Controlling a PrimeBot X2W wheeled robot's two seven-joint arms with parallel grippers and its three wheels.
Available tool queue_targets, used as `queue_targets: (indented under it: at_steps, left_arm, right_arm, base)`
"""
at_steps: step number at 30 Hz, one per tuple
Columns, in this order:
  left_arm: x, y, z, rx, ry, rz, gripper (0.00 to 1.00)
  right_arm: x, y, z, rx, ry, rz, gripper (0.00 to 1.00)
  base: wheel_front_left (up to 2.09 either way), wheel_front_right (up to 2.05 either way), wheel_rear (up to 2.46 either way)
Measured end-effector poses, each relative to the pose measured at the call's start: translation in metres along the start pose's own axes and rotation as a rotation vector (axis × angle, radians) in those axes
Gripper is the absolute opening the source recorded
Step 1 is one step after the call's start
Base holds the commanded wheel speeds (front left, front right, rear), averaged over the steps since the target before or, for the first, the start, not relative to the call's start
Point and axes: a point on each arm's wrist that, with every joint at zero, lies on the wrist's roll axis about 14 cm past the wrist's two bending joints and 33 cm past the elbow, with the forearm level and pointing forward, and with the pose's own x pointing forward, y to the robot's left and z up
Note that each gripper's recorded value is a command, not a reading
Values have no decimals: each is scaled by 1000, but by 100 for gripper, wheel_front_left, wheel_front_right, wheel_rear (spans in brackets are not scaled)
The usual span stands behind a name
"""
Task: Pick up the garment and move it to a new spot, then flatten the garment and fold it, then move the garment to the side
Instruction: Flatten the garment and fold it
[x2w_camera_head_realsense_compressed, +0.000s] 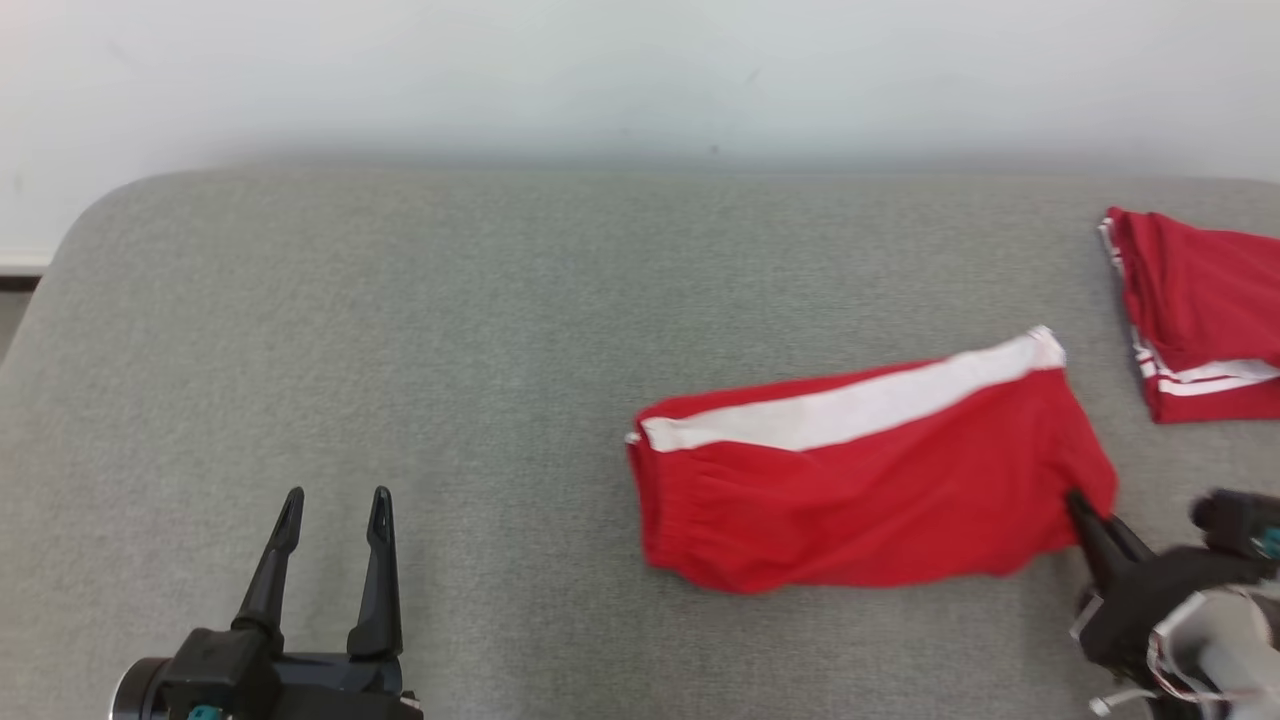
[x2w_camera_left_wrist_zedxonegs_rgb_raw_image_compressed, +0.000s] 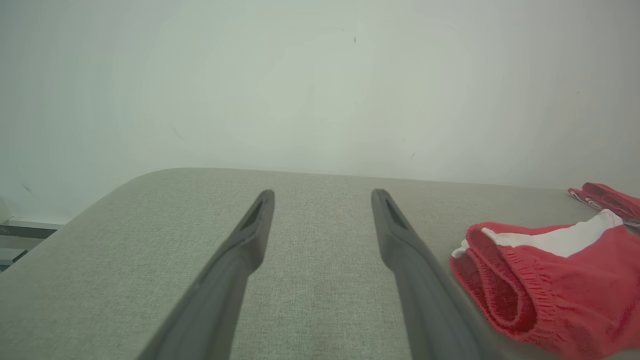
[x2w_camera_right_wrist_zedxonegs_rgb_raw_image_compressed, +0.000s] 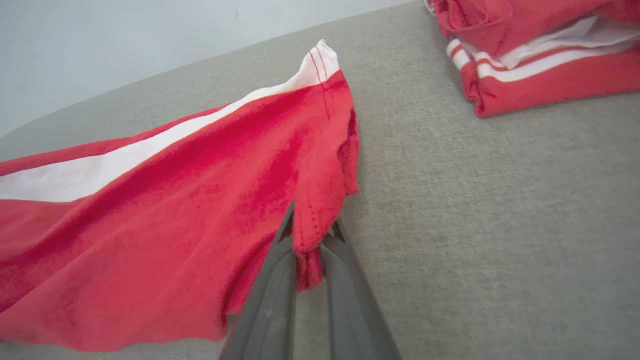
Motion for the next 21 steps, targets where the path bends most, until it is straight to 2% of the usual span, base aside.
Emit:
queue_targets:
  at_steps: [5,9,16,21]
  left_arm:
    - [3,-10,2,-4,-7,-29,100]
    - [1,-10,5,-2,-15,-32,100]
    - [-5,-6,8,0,-21,-18,100]
    - [-8,-4,10,2,-26,-12,100]
  right_arm:
    - [-31,-48,1,3,-17,-115,0]
    - [-45,-60,-2,18,-20,-151,0]
    - [-43,-37,11,9,-77,-84,0]
    - [-38,4,32,-29,-155,40,0]
  base:
    - [0,0,0]
    - [0,0,0]
    - [0,0,0]
    - [0,0,0]
